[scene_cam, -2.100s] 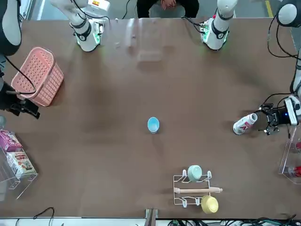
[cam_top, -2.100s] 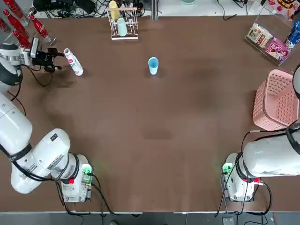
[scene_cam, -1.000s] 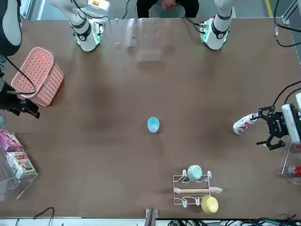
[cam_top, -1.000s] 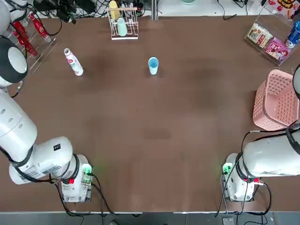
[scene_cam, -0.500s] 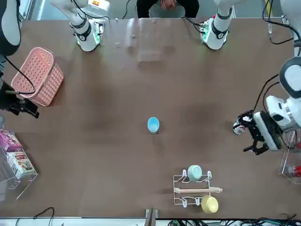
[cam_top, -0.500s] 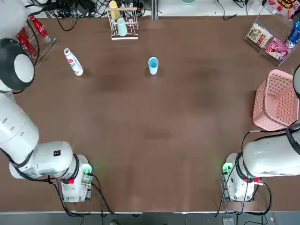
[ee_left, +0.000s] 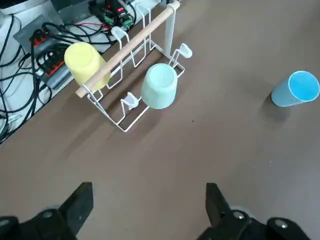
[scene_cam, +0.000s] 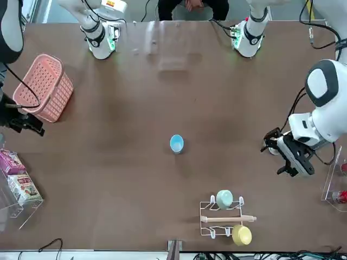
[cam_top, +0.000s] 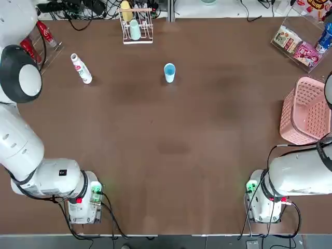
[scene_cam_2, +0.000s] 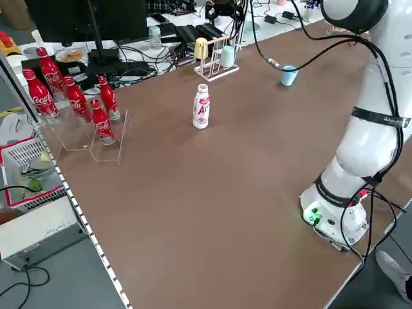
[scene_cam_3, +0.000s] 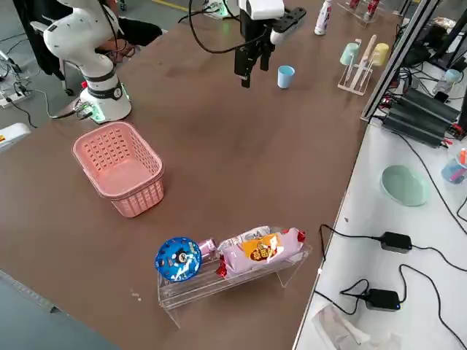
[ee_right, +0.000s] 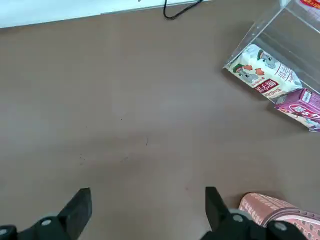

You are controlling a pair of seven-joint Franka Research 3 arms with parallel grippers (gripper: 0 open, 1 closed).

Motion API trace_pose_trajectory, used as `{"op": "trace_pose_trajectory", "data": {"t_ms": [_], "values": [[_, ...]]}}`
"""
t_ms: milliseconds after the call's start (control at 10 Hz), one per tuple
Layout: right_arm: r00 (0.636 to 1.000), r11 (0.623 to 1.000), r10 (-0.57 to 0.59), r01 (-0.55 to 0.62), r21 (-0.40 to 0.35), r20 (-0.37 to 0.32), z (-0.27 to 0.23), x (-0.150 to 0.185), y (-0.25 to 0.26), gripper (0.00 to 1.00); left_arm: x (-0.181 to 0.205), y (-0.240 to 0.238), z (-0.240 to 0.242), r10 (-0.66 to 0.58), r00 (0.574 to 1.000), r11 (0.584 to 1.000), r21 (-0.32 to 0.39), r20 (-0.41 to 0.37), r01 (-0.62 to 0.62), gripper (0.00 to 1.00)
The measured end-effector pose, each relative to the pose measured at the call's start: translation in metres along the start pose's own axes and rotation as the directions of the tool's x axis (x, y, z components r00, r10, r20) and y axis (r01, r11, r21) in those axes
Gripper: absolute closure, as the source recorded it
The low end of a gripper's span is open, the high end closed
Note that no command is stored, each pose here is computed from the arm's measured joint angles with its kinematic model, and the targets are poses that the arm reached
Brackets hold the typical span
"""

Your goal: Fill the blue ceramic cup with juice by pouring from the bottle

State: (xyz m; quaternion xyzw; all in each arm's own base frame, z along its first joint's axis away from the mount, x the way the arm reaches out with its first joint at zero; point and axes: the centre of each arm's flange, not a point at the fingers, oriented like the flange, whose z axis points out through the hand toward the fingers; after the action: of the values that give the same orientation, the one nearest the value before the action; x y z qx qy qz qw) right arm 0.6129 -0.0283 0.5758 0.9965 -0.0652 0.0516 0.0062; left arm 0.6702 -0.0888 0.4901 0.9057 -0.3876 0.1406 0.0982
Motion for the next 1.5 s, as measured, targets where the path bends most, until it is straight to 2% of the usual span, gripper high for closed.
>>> {"op": "trace_pose_trajectory", "data": {"t_ms": [200, 400, 600, 900, 1200, 1300, 1500], "values": [[1.0, 1.0, 0.0, 0.0, 0.0, -0.002, 0.0, 0.0, 0.0, 0.0, 0.012, 0.014, -0.016, -0.049, 0.995, 0.999, 0.028, 0.088, 0.047, 0.0], [1.0, 1.0, 0.0, 0.0, 0.0, -0.004, 0.0, 0.0, 0.0, 0.0, 0.01, 0.012, -0.037, -0.11, 0.984, 0.992, 0.074, 0.139, 0.1, 0.0], [1.0, 1.0, 0.0, 0.0, 0.001, -0.007, -0.001, 0.001, 0.0, 0.0, 0.009, 0.016, -0.055, -0.18, 0.971, 0.979, 0.126, 0.154, 0.161, 0.0], [1.0, 1.0, 0.0, 0.0, 0.001, -0.011, -0.001, 0.001, 0.0, 0.0, 0.006, 0.035, -0.073, -0.394, 0.902, 0.916, 0.161, 0.178, 0.368, 0.0], [1.0, 1.0, 0.0, 0.0, 0.001, -0.014, -0.001, 0.001, 0.0, 0.0, -0.005, 0.044, -0.106, -0.432, 0.88, 0.896, 0.205, 0.197, 0.394, 0.0], [1.0, 1.0, 0.0, 0.0, 0.001, -0.014, -0.001, 0.001, 0.0, 0.0, -0.013, 0.046, -0.116, -0.463, 0.86, 0.882, 0.21, 0.216, 0.422, 0.0], [1.0, 1.0, 0.0, 0.0, 0.001, -0.014, -0.001, 0.001, 0.0, 0.0, -0.035, 0.031, -0.136, -0.605, 0.765, 0.794, 0.244, 0.22, 0.557, 0.0]]}}
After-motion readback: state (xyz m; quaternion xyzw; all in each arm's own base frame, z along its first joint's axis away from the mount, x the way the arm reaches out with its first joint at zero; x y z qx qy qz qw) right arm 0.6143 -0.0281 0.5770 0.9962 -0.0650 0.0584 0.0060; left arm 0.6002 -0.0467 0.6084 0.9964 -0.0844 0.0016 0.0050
